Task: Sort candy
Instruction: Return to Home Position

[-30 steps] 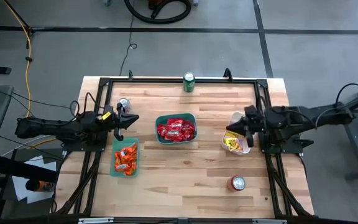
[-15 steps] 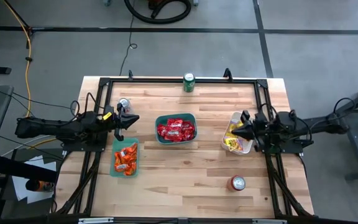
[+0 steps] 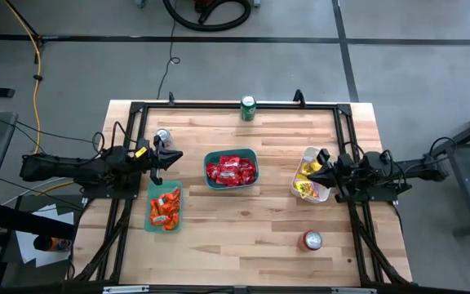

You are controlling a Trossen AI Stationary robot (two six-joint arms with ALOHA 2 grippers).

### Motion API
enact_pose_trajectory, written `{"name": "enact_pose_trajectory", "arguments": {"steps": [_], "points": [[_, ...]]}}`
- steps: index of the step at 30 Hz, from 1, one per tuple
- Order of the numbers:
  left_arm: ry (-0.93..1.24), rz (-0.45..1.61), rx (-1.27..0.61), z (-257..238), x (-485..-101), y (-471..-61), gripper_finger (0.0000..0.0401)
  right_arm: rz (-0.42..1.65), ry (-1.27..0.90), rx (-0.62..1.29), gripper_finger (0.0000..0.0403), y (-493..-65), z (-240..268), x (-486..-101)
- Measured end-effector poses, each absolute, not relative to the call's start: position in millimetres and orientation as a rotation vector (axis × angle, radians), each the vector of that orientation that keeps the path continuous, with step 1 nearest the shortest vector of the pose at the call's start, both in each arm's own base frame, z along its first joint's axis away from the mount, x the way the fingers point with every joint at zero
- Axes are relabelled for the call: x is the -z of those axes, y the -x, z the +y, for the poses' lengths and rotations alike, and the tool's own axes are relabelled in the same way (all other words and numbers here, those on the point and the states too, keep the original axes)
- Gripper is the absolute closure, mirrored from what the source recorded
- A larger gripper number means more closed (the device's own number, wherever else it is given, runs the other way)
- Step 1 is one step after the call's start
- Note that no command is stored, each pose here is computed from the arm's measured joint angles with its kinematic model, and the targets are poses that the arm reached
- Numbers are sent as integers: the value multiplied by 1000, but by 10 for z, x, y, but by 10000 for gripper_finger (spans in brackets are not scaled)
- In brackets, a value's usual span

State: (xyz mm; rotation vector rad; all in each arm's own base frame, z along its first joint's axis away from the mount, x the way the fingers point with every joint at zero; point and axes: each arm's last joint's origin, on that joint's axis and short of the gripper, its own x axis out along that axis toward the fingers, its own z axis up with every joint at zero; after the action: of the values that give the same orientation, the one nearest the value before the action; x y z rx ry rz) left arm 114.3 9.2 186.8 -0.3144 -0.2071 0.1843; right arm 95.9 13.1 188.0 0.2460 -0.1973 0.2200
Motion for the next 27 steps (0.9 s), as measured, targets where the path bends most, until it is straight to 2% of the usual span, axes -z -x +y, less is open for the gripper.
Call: {"name": "enact_pose_trajectory", "arguments": {"steps": [8,18,27], "points": [[314,-205,-185,93,-1866,-1143,400,-178,-173,-210,403,-950,130,-1849],[314,-204,-185,93,-1865,-1144,400,2,-261,-196,403,-968,132,-1684],[314,-204,-185,93,-1865,-1144,400,7,-261,-192,403,-971,132,-1680]]}}
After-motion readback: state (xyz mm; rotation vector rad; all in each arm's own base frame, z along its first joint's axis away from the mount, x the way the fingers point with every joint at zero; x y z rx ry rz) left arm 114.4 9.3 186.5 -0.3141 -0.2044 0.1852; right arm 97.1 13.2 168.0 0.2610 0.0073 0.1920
